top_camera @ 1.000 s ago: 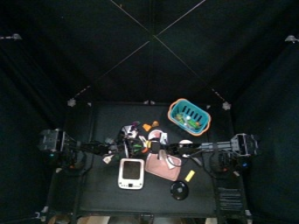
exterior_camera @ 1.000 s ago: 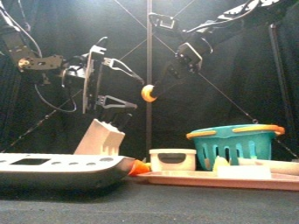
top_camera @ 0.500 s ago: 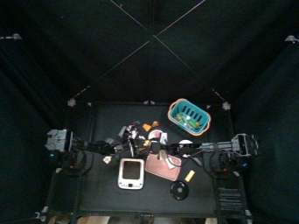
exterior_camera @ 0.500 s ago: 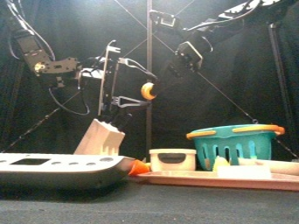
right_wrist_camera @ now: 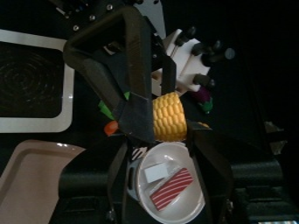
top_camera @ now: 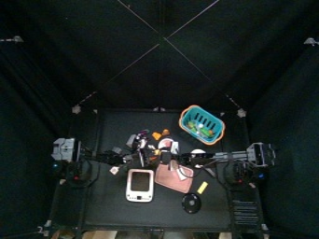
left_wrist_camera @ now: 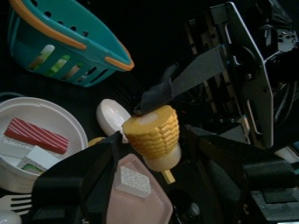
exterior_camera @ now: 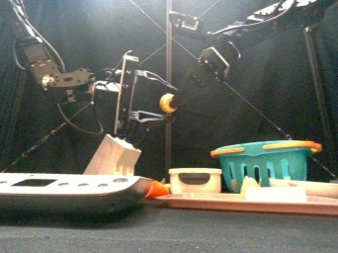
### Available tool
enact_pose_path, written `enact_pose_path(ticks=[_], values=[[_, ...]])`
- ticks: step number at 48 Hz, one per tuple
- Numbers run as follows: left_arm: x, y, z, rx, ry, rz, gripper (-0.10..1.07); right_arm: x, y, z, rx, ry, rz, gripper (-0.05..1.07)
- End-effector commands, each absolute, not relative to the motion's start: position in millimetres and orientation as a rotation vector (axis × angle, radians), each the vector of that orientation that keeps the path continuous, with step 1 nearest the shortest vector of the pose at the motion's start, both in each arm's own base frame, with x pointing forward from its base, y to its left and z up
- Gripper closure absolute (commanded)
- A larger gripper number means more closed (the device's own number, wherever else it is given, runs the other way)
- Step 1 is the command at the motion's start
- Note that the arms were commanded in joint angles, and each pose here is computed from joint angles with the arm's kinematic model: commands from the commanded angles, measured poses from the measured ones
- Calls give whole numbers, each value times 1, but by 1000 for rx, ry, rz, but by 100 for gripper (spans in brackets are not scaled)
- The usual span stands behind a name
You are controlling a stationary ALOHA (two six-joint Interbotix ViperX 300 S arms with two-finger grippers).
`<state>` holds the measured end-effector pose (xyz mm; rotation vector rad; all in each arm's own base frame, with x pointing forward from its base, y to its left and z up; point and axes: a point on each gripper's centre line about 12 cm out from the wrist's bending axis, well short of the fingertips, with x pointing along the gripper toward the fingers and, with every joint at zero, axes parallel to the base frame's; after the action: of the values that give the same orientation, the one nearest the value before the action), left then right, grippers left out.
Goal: Hand over corn bottom
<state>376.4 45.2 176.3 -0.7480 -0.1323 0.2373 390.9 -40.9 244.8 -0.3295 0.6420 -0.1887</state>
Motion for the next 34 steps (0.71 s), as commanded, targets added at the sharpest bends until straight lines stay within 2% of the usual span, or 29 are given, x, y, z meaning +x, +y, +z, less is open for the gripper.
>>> enact_pose_path(ticks=[1,9,14,23,34], values=[[381,46,186,-748,-170,227,13,388,-40,262,-326,595,-192,30],[381,46,186,-749,-168,226,37,385,-40,257,-326,609,-190,29],[380,46,186,-748,-167,227,46,384,-40,255,-313,616,-193,28],[378,46,183,-741,-157,229,47,384,-39,254,-269,616,-193,23],[376,44,180,-727,-140,220,47,378,-37,256,-203,615,-199,2]])
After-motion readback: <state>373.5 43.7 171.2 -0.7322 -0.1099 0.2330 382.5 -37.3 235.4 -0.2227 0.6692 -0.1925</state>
